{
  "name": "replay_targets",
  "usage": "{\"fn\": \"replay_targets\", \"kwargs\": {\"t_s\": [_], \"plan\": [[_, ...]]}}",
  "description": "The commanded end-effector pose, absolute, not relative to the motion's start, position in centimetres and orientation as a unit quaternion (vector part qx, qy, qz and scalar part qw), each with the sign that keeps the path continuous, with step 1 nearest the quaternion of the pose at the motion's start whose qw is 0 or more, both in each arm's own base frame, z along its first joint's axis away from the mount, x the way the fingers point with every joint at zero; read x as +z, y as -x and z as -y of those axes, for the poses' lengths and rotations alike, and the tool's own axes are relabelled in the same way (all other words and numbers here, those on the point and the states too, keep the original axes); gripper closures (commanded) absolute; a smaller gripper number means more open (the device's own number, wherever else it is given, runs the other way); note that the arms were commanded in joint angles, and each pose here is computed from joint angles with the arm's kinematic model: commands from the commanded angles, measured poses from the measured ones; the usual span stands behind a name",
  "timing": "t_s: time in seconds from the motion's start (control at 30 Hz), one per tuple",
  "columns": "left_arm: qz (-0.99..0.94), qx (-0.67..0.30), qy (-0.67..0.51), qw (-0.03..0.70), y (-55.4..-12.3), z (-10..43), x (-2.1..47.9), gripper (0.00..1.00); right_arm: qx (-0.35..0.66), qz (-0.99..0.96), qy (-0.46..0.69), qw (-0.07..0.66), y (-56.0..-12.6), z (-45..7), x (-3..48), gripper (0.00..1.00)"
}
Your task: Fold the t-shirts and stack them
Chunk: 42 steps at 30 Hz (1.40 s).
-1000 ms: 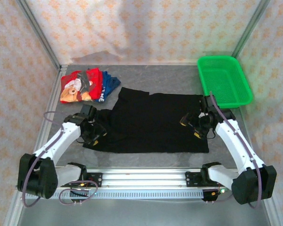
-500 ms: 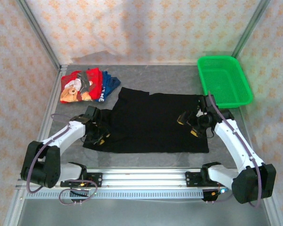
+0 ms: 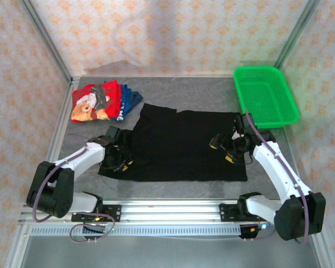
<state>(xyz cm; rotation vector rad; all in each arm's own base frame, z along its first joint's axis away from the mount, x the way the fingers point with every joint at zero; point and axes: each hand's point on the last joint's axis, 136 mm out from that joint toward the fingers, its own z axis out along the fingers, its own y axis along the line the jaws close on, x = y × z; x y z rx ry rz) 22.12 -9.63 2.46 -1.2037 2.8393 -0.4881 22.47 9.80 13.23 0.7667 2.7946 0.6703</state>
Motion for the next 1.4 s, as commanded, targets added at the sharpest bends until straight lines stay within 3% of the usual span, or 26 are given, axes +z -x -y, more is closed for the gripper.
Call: {"fn": "replay_targets", "kwargs": {"t_s": [0.0, 0.17, 0.3, 1.13, 1.23, 1.37], "plan": [[-0.910, -0.164, 0.380, 0.014, -22.9, 10.2, 3.0, 0.83, 0.220, -0.939, -0.251, 0.082, -22.2, -9.8, 12.7, 0.20], [-0.915, -0.160, 0.371, 0.012, -22.8, 10.2, 3.2, 0.96, 0.221, -0.938, -0.253, 0.085, -22.2, -9.7, 12.7, 0.20], [-0.915, -0.167, 0.366, 0.018, -23.4, 10.4, 3.9, 1.00, 0.220, -0.938, -0.254, 0.086, -22.2, -9.7, 12.7, 0.20], [-0.965, -0.156, 0.208, 0.030, -33.5, 15.8, 7.1, 1.00, 0.223, -0.937, -0.256, 0.075, -22.8, -10.1, 11.3, 0.18], [-0.966, -0.151, 0.206, 0.034, -34.3, 16.2, 6.9, 0.90, 0.224, -0.937, -0.257, 0.075, -22.9, -10.1, 11.1, 0.18], [-0.961, -0.155, 0.215, 0.079, -36.1, 16.1, 9.1, 0.58, 0.226, -0.937, -0.257, 0.075, -22.9, -10.1, 11.0, 0.18]]}}
